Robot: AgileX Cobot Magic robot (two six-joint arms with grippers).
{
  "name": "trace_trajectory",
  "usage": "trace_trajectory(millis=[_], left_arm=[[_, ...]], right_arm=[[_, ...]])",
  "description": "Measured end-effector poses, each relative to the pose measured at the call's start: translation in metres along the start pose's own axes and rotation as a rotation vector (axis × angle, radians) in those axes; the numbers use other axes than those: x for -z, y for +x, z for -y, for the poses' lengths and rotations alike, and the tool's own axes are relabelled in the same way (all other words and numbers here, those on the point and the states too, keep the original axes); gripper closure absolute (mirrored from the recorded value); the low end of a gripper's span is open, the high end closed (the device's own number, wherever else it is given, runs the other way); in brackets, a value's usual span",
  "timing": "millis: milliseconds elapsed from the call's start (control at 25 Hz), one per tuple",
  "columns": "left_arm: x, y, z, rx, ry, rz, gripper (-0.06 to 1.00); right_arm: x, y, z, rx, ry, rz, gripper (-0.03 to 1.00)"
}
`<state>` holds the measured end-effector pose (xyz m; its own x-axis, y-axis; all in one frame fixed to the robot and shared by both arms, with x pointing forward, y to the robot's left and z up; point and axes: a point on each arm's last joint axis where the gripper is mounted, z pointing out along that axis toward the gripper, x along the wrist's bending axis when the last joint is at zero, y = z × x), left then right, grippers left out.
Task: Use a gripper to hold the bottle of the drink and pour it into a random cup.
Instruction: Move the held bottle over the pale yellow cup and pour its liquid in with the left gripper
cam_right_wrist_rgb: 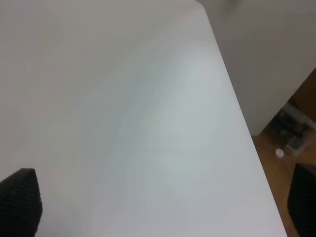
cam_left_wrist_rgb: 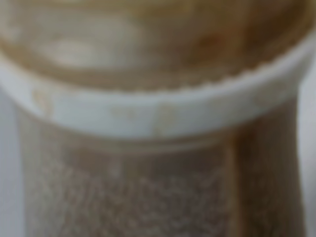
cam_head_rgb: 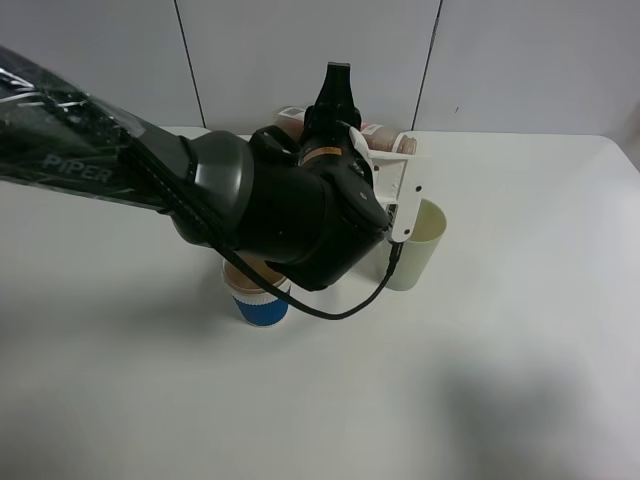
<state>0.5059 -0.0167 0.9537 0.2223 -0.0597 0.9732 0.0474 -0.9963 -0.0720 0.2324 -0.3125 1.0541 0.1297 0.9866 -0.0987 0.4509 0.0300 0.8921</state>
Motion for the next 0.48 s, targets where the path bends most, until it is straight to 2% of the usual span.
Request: trace_trajectory(millis=[480], left_arm=[[0.0000,0.0000,0.0001,-0.012,0.001,0.000,0.62]], right_arm=[[0.0000,0.0000,0.0000,0.000,0.000,0.000,-0.03]])
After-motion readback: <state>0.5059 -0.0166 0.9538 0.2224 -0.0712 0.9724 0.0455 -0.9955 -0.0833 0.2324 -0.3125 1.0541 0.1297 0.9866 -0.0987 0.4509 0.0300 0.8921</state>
